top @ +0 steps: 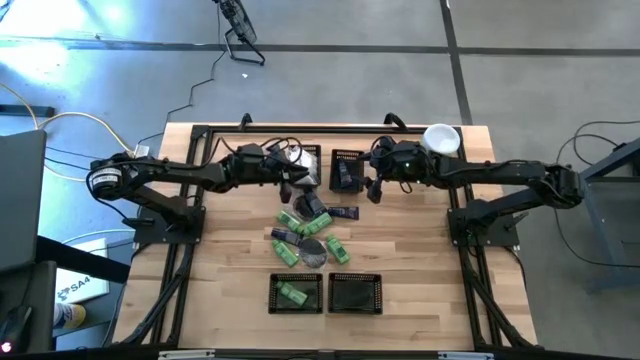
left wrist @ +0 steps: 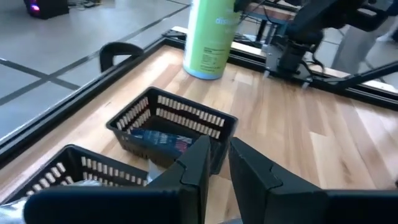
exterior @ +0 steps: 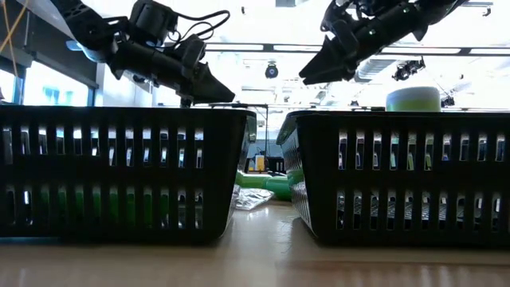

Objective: Pick & Place Travel size toiletries
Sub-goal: Put the blue shave cream into the top right black bin

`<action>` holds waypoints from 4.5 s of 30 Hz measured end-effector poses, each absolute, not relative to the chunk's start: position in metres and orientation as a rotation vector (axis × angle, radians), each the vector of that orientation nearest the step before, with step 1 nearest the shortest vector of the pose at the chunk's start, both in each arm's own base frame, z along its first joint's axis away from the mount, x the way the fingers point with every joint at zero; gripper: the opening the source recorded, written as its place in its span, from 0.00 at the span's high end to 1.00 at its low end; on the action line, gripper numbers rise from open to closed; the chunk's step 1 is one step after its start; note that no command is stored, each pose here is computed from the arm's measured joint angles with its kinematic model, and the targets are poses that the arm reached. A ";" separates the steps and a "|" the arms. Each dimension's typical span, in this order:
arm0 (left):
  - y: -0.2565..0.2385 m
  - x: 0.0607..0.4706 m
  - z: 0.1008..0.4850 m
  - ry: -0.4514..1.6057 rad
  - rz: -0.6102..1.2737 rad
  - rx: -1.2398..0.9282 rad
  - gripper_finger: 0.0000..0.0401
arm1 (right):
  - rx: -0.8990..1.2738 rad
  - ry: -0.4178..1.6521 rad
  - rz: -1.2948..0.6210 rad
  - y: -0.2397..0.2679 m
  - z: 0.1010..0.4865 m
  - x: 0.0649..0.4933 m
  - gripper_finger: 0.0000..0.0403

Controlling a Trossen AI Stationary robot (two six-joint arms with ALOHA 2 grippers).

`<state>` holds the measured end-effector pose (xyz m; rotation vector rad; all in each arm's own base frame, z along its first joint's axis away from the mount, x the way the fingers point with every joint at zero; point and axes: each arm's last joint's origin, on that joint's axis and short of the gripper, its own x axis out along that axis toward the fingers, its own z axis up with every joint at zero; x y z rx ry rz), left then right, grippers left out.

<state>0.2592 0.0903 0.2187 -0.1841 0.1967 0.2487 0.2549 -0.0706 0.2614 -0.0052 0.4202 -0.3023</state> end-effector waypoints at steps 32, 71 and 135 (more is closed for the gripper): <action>0.067 0.266 0.218 0.215 0.108 -0.161 0.86 | -0.022 0.363 -0.226 -0.051 0.266 0.262 0.31; 0.041 0.244 0.200 0.083 0.148 -0.073 0.99 | 0.004 0.576 -0.173 -0.047 0.254 0.312 0.59; 0.042 0.244 0.196 0.124 0.171 -0.091 0.99 | 0.082 0.858 -0.110 -0.053 0.162 0.302 0.41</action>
